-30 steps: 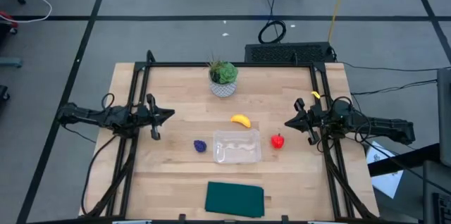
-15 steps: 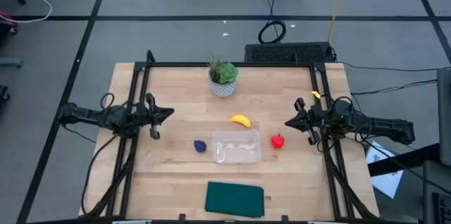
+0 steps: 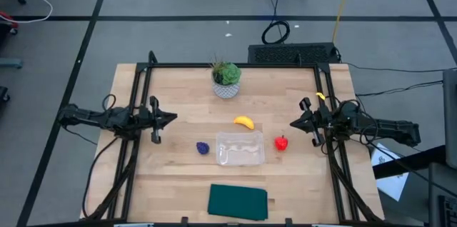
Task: Pick and placing Produce into tupperware
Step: Put the grapes into the transparent bin
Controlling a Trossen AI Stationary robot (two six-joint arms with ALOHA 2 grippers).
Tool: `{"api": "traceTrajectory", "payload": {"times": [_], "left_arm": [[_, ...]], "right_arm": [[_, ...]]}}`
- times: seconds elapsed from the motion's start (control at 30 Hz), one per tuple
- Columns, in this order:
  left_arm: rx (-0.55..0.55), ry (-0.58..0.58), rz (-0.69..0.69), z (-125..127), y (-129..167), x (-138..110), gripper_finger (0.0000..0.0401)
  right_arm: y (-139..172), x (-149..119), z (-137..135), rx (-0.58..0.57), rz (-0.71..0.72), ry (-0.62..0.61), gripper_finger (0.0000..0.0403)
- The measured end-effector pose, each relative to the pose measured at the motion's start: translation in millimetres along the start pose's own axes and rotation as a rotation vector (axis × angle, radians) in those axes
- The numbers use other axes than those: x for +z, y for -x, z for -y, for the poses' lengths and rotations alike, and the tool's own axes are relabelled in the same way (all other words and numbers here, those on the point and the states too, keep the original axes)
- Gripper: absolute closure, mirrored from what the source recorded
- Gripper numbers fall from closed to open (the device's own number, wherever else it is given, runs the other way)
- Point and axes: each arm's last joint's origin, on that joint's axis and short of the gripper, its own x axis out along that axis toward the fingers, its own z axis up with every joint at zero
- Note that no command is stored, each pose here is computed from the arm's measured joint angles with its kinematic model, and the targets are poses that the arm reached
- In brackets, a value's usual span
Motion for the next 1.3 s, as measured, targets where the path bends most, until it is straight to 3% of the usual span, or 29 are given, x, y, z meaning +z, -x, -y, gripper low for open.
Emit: {"api": "traceTrajectory", "payload": {"times": [0.23,0.4,0.7,1.3], "left_arm": [[0.014,-0.058,-0.011,-1,-4,0,0.0368],[-0.038,-0.036,-0.026,0,-9,-2,0.0368],[-0.033,0.002,-0.014,2,-17,2,0.0368],[-0.089,-0.038,-0.059,9,-44,49,0.0368]], "right_arm": [[0,0,0,-0.001,0.0,0.023,0.0403],[0,0,0,-0.002,0.003,0.025,0.0403],[0,0,0,-0.003,0.003,0.048,0.0403],[0,1,0,-0.003,0.007,0.056,0.0403]]}}
